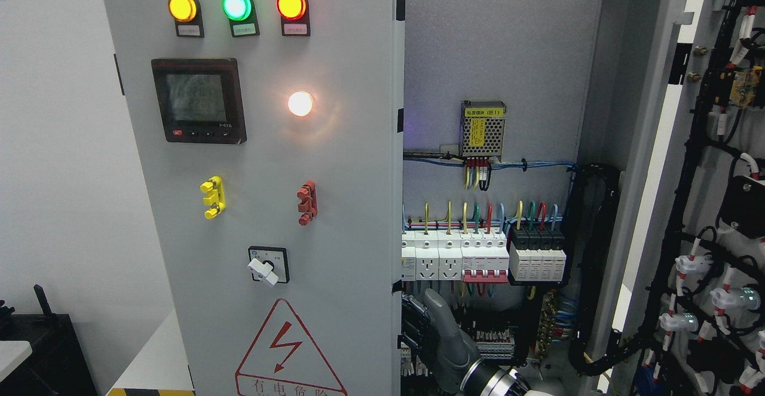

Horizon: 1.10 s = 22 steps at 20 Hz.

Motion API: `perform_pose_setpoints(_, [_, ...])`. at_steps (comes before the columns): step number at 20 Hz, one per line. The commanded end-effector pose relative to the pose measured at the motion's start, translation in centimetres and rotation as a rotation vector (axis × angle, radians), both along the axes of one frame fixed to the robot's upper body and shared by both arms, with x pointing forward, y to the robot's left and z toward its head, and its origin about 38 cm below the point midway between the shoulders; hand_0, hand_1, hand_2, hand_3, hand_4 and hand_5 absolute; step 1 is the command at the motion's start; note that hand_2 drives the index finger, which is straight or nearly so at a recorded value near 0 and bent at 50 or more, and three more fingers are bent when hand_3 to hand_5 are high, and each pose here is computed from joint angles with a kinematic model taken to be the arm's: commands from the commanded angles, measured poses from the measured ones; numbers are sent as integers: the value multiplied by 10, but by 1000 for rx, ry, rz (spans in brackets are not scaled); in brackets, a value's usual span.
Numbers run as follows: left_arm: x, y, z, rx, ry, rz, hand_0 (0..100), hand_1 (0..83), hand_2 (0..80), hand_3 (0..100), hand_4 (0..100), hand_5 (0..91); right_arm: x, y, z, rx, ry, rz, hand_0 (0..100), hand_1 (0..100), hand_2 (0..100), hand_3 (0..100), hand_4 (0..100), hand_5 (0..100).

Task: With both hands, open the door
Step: 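Push the door farther open with the right hand, away from the cabinet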

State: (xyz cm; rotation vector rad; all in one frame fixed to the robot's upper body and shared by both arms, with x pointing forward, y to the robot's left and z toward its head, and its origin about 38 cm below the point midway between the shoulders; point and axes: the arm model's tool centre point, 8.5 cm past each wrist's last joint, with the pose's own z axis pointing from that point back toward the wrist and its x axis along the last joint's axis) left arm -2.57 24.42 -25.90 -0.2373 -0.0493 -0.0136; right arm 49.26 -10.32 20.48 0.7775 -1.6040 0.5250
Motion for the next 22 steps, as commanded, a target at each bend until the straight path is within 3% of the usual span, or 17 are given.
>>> perform_pose_setpoints(1, [10, -22, -1, -34, -29, 0, 0, 0, 0, 0, 42, 0, -2, 1, 0, 6, -6, 3, 0, 0, 0, 0, 0, 0])
perform_pose_setpoints(22, [10, -22, -1, -34, -29, -1, 0, 0, 0, 0, 42, 0, -12, 12, 6, 25, -32, 139, 0, 0, 0, 0, 0, 0])
